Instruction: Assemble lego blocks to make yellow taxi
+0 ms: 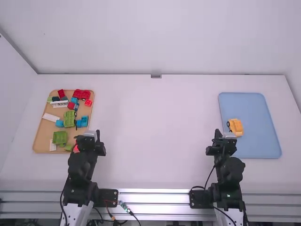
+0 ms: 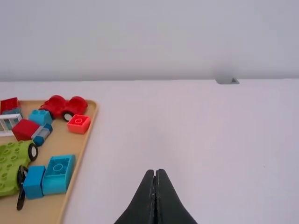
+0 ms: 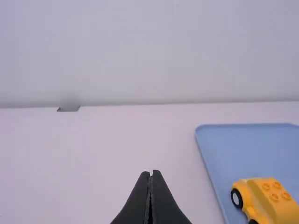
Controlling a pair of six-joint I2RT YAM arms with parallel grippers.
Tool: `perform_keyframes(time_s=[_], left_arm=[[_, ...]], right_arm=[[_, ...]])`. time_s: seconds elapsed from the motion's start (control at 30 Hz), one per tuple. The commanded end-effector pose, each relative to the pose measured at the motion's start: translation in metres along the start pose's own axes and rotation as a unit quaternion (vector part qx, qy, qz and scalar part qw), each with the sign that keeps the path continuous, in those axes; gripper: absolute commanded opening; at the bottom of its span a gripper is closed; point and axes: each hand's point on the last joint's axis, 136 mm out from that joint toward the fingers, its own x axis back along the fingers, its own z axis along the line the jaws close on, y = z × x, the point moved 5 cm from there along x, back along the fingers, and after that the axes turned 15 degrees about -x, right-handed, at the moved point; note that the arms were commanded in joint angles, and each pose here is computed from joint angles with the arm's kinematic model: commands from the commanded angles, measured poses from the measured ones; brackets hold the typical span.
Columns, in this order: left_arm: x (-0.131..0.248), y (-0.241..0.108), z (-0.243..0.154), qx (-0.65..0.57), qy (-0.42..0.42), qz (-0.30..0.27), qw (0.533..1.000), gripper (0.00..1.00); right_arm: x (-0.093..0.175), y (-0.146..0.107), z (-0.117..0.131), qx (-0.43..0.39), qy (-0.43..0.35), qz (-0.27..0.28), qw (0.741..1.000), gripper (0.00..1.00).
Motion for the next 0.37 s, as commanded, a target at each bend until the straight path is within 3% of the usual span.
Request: perform_keyframes(time_s=[0.0,0.33], left_arm=[[0.001,-0.0003,0.0015,0.0,0.006,-0.007,1.0,0.0],[0.0026,0.004,0.0027,0.0,0.01,-0.02,1.0,0.0]], right_arm=[[-0.0004,-0.0044,-0.0013,-0.001,-0.002,0.004,1.0,0.0],[-0.0004,-0.0044,-0.0013,-0.001,-0.002,0.004,1.0,0.0]])
